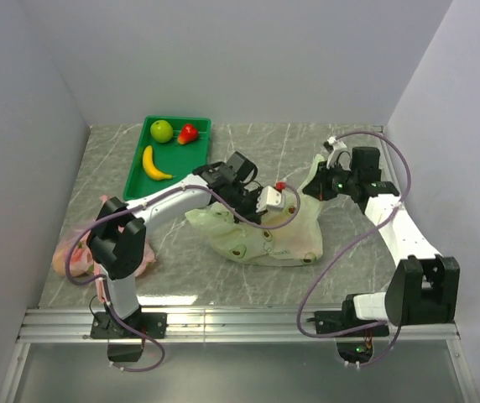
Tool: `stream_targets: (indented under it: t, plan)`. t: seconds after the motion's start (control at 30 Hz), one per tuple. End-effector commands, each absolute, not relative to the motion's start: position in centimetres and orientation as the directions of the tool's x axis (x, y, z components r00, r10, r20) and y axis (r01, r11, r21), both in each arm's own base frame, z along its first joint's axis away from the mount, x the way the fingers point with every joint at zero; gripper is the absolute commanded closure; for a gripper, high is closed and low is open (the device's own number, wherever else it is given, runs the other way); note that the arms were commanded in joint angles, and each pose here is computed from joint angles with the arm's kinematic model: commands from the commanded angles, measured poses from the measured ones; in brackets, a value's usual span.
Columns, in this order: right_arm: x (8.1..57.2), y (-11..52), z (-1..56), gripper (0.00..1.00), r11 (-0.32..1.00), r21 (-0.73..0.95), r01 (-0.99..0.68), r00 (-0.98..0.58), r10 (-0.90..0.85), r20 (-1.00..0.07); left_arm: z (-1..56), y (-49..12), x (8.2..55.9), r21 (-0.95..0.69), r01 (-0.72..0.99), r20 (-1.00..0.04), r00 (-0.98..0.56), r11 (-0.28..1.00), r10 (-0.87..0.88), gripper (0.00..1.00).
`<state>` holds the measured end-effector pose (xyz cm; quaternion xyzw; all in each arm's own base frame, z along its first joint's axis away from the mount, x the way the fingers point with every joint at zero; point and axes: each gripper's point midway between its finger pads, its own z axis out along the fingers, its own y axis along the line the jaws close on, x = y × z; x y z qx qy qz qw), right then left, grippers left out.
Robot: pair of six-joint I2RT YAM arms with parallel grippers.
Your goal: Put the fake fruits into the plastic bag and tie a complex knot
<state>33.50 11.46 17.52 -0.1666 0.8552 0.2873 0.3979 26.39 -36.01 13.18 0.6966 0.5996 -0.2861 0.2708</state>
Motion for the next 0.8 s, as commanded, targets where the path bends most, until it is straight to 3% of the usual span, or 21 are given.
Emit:
stream_targets:
  t: [0.0,0.2,0.3,0.33,0.43,0.5,0.63,0.77]
  plan:
    - [35.7,13.2,19.7,1.00,0.723,0.505,-0.472,-0.644,0.108,-0.757,11.4,-35.9,25.5,0.071,0.968,-0.706,0.219,-0.240,0.674,1.00]
    - [36.7,15.2,20.9,1.00,0.590,0.687,-0.423,-0.704,0.263,-0.660,10.4,-35.9,25.1,0.093,0.957,-0.694,0.259,-0.273,0.672,1.00]
    - [35.4,15.7,20.5,0.74,0.549,0.705,-0.449,-0.733,0.225,-0.642,11.0,-36.5,25.4,0.073,0.967,-0.713,0.221,-0.244,0.665,1.00]
    - [34.6,15.3,19.4,0.55,0.548,0.715,-0.434,-0.751,0.219,-0.623,11.3,-36.7,25.4,0.065,0.967,-0.723,0.215,-0.245,0.657,1.00]
    - [32.9,13.3,18.3,0.29,0.579,0.678,-0.453,-0.714,0.220,-0.665,11.5,-36.7,25.4,0.044,0.970,-0.733,0.193,-0.237,0.652,1.00]
    - [31.8,12.4,18.5,0.24,0.612,0.591,-0.525,-0.644,0.168,-0.746,11.8,-36.9,25.4,0.038,0.971,-0.738,0.186,-0.236,0.648,1.00]
    - [29.6,10.9,16.6,0.12,0.658,0.491,-0.571,-0.576,0.105,-0.811,11.8,-36.8,25.6,0.025,0.975,-0.742,0.167,-0.222,0.650,1.00]
    - [28.1,11.0,16.3,0.12,0.633,0.471,-0.614,-0.554,0.078,-0.829,12.1,-36.8,25.4,0.020,0.975,-0.747,0.161,-0.221,0.645,1.00]
